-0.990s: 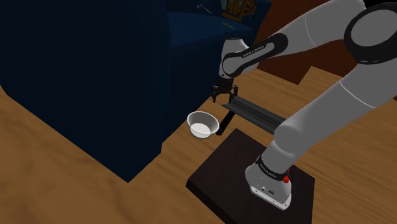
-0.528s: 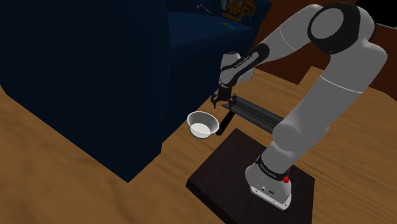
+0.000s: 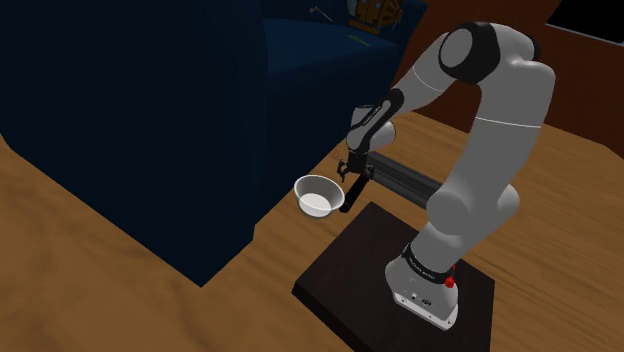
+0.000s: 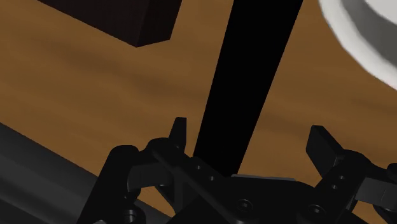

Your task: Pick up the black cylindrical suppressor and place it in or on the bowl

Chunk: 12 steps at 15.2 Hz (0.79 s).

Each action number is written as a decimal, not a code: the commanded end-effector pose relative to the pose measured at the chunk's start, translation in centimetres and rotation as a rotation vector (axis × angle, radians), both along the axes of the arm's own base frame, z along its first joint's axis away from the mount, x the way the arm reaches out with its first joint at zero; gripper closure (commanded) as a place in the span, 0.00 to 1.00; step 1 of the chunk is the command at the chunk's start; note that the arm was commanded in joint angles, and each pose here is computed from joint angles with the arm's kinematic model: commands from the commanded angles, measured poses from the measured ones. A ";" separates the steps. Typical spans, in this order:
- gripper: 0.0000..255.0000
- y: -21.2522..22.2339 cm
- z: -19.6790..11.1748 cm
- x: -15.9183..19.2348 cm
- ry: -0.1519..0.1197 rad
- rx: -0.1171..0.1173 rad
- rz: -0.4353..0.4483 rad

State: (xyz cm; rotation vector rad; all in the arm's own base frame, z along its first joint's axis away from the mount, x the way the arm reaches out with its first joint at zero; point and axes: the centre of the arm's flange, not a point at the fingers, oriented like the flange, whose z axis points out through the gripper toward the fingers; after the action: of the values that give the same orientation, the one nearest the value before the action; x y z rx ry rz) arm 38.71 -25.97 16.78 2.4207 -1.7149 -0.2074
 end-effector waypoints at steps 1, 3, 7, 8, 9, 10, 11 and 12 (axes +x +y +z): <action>0.00 -1.6 -1.9 -0.5 0.004 -0.006 -0.060; 0.00 -1.7 -2.4 -0.7 0.004 -0.006 -0.060; 0.00 -1.8 -4.5 -1.1 0.004 -0.006 -0.060; 0.00 -1.8 -5.0 -1.2 0.004 -0.006 -0.060; 0.00 -1.9 -5.8 -1.4 0.004 -0.006 -0.060; 0.00 -1.8 -5.8 -1.4 0.004 -0.006 -0.060; 0.00 -1.9 -5.8 -1.4 0.004 -0.006 -0.060; 0.00 -1.9 -5.8 -1.4 0.004 -0.006 -0.060</action>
State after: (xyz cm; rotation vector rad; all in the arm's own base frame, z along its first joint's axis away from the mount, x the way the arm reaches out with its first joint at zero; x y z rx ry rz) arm 37.30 -27.80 11.06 2.3647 -1.7854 -0.2151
